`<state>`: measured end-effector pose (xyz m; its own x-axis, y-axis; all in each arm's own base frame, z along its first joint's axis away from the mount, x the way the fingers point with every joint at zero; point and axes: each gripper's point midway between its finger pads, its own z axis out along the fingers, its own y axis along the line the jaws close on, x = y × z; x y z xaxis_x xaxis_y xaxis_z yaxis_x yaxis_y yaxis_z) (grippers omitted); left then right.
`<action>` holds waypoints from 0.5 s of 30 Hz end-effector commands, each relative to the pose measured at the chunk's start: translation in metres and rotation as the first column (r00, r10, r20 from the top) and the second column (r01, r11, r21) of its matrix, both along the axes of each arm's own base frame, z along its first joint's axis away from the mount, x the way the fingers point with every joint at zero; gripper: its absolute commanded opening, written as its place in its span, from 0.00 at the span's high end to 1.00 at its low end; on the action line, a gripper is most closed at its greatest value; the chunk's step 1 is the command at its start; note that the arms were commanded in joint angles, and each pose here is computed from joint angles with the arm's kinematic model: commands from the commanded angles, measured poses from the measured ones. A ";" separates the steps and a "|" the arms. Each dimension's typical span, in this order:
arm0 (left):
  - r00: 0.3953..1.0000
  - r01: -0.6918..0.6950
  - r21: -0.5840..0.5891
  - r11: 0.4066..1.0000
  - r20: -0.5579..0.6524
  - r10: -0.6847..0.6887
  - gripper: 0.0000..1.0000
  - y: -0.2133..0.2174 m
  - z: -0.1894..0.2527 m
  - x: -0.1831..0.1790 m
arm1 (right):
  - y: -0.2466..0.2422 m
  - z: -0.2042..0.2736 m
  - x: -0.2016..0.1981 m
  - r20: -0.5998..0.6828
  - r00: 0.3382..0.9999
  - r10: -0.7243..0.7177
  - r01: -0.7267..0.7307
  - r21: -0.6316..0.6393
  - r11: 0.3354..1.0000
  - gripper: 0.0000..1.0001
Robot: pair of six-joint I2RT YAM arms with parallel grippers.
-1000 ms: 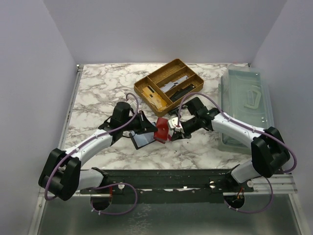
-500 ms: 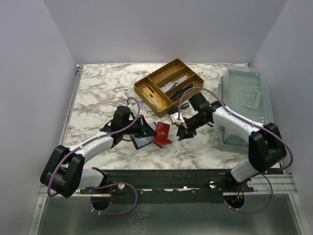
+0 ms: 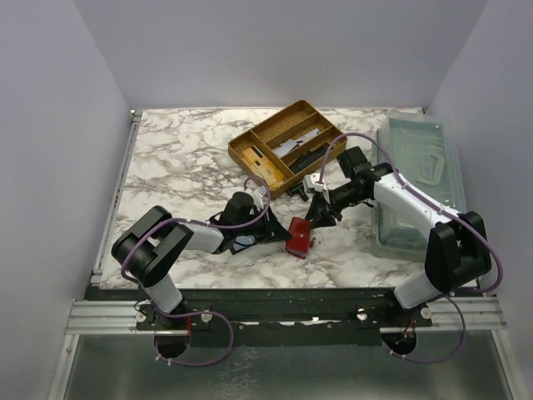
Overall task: Take the credit cards out of the card holder
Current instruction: Open the card holder at the center of the board.
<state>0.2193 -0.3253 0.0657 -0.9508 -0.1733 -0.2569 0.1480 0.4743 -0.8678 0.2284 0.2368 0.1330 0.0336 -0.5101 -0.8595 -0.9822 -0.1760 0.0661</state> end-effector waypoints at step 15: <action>0.905 -0.125 0.401 0.908 0.422 -0.062 0.44 0.020 0.024 -0.008 | 0.001 0.019 0.007 -0.019 0.998 -0.055 0.056 0.073 0.996 0.61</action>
<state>0.2405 -0.2995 0.1176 -0.7613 -0.2903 -0.5798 0.2410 0.7034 -0.6687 0.2356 0.2355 0.1428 -0.0046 -0.4848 -0.8746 -0.9887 -0.1287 0.0765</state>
